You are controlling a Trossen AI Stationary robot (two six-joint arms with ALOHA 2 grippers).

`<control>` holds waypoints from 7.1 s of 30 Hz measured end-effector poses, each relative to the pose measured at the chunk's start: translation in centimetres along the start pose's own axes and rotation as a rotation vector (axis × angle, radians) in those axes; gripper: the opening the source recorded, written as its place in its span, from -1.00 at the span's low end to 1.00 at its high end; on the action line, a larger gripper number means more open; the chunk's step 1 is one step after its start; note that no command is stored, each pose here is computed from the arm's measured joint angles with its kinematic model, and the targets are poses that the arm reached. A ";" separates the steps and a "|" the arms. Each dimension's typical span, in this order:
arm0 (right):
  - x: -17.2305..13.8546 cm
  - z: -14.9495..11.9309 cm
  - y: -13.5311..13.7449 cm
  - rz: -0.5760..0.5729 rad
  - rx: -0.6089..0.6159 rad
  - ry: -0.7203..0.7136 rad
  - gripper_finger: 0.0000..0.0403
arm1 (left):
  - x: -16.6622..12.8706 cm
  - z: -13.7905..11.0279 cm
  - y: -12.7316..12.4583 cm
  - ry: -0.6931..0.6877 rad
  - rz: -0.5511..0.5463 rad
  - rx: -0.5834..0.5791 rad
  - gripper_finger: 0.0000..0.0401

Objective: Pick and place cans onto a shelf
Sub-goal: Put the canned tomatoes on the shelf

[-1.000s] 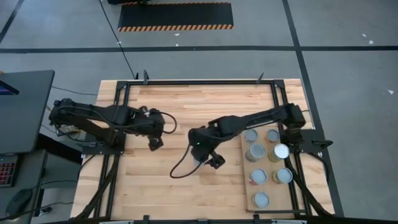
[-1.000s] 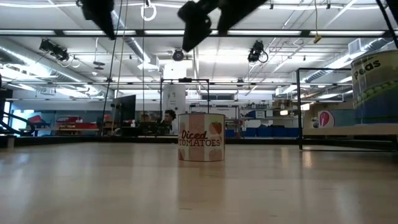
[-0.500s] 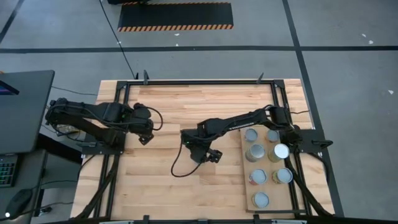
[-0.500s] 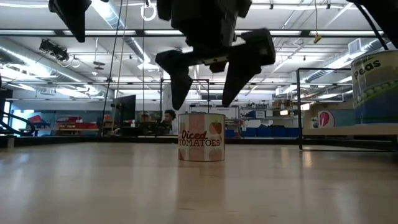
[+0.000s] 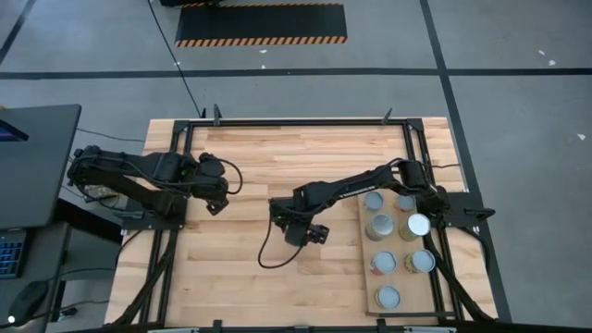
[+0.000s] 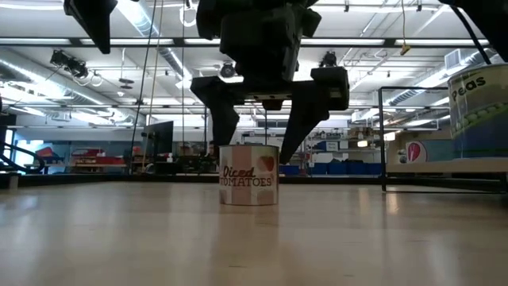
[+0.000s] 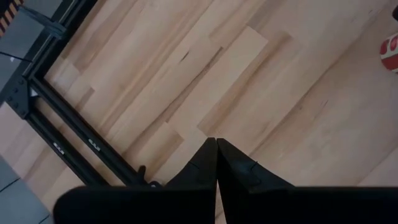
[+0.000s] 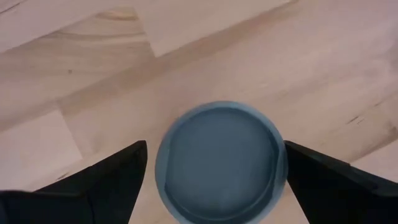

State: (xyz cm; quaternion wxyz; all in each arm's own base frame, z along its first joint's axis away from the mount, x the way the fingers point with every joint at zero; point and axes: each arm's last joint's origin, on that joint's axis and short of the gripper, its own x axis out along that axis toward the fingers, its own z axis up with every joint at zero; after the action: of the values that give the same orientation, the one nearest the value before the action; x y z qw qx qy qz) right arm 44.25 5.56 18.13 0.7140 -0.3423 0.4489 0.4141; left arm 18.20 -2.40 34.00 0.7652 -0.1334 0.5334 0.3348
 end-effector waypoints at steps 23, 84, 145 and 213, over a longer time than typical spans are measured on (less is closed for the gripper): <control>-1.9 2.6 -0.6 -0.195 1.331 -0.056 0.75 | 0.0 0.1 0.1 -0.032 0.031 0.109 -0.94; -17.0 8.9 17.7 -0.267 2.432 -0.133 0.43 | -0.1 1.1 -0.7 -0.151 0.002 0.266 -0.94; -5.5 6.2 34.7 -0.144 2.454 0.445 0.43 | -0.9 3.4 -2.8 -0.388 -0.201 0.099 -0.94; -7.0 6.3 34.1 -0.131 2.458 0.574 0.72 | -0.9 3.4 -2.8 -0.388 -0.201 0.100 -0.94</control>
State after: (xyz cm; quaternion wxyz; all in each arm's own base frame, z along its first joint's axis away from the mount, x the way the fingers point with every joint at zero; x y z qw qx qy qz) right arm 14.07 23.35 22.89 0.4565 0.4467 0.6571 -0.4003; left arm 22.27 -2.91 35.74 0.8886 -0.0808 0.3763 0.2495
